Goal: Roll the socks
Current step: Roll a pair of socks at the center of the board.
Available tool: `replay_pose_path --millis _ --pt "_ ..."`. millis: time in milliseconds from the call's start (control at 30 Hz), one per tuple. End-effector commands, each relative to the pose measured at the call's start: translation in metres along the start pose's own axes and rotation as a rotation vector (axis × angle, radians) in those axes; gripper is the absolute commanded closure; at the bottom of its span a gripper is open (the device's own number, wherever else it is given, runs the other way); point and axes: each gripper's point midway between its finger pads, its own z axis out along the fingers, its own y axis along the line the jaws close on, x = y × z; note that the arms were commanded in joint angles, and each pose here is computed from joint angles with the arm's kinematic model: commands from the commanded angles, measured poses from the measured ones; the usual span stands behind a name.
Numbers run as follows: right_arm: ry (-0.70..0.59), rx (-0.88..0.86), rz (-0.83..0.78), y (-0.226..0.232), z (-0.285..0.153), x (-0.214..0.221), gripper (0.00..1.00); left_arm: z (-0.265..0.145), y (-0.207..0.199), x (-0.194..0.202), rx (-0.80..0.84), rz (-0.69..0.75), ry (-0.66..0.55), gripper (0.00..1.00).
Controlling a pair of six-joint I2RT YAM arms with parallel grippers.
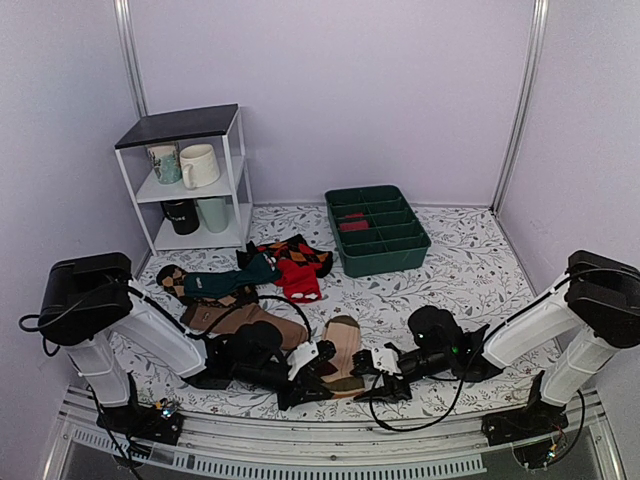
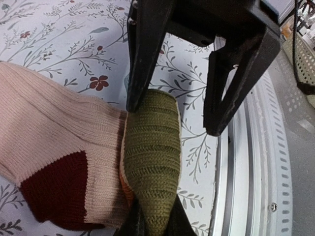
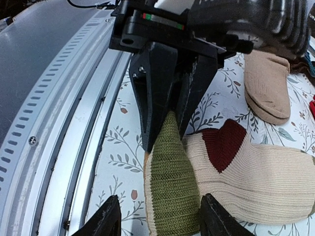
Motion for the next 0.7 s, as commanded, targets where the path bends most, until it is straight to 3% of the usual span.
replay_pose_path --millis 0,233,400,500,533,633,667 --pt "0.048 0.047 -0.030 -0.008 0.007 0.011 0.45 -0.007 0.008 0.087 -0.022 -0.123 0.286 1.00" --pt "0.075 0.034 0.011 -0.007 0.014 0.017 0.52 -0.008 0.008 0.088 -0.018 -0.124 0.284 1.00" --pt "0.128 0.033 0.062 -0.012 0.020 0.023 0.85 -0.007 0.008 0.088 -0.012 -0.123 0.286 1.00" --pt "0.161 0.017 0.125 -0.012 0.023 0.027 0.90 -0.006 0.010 0.085 -0.021 -0.113 0.282 1.00" --pt "0.172 0.008 0.154 -0.010 0.024 0.029 0.91 -0.007 0.011 0.080 -0.031 -0.100 0.268 0.97" --pt "0.212 -0.040 0.259 -0.002 0.024 0.037 0.91 -0.018 0.018 0.055 -0.107 -0.033 0.186 0.69" --pt "0.219 -0.058 0.292 0.000 0.024 0.038 0.91 -0.024 0.020 0.043 -0.138 0.002 0.146 0.68"
